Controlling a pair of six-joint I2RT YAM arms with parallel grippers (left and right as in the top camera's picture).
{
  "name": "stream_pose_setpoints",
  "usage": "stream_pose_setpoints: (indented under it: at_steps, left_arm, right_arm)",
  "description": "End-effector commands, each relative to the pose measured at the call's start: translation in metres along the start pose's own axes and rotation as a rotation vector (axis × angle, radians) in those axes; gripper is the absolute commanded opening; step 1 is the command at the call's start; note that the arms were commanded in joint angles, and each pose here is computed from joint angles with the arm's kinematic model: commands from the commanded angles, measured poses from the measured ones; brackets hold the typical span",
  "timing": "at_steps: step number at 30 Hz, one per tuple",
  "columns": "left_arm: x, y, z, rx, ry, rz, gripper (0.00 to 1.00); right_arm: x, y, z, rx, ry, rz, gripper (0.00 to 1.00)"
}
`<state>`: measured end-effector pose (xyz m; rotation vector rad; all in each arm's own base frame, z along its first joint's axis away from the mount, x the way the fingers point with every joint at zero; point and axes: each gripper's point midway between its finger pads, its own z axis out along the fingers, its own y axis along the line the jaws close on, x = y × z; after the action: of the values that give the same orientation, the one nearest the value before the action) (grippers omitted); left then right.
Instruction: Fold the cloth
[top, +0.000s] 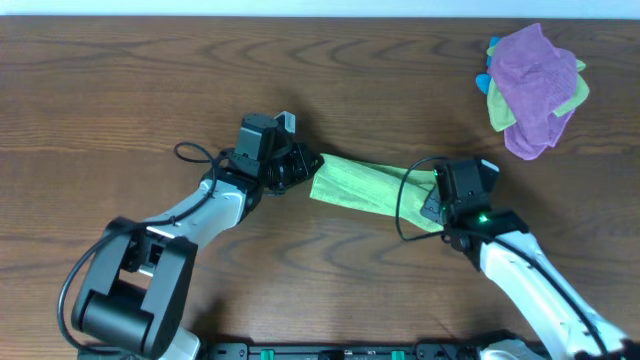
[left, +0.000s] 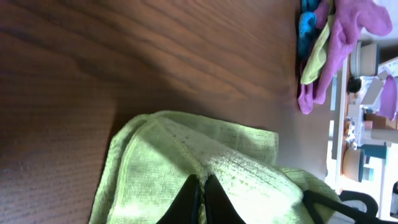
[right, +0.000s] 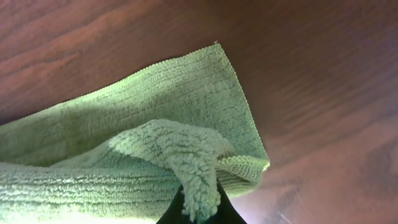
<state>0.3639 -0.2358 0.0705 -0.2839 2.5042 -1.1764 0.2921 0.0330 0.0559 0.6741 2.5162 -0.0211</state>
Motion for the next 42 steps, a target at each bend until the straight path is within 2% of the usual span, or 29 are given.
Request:
stream_pose_setpoints:
  at_steps: [1, 18, 21, 26, 28, 31, 42]
  left_arm:
    - [-0.001, 0.009, 0.005, -0.026, -0.009, -0.027, 0.06]
    - [0.015, -0.002, 0.016, -0.029, 0.007, 0.016, 0.06]
    - [0.016, -0.003, 0.016, -0.031, 0.008, 0.018, 0.06]
    - [0.016, -0.003, 0.016, -0.030, 0.010, 0.019, 0.06]
    - [0.017, -0.003, 0.016, -0.025, 0.016, 0.023, 0.09]
    - [0.020, -0.006, 0.016, -0.009, 0.034, 0.041, 0.20]
    - [0.030, -0.015, 0.015, 0.043, 0.092, 0.055, 0.21]
  right_arm:
    - [-0.002, -0.007, 0.011, 0.049, -0.013, -0.030, 0.01]
    - [-0.030, -0.016, 0.036, 0.084, -0.091, -0.064, 0.02]
    - [-0.035, -0.020, 0.036, 0.102, -0.108, -0.067, 0.10]
    - [-0.045, -0.021, 0.035, 0.112, -0.152, -0.054, 0.39]
    - [-0.049, -0.019, 0.034, 0.109, -0.173, -0.047, 0.42]
    - [-0.054, -0.017, 0.034, 0.099, -0.190, -0.055, 0.44]
    - [-0.068, -0.027, 0.029, 0.170, -0.267, -0.049, 0.46]
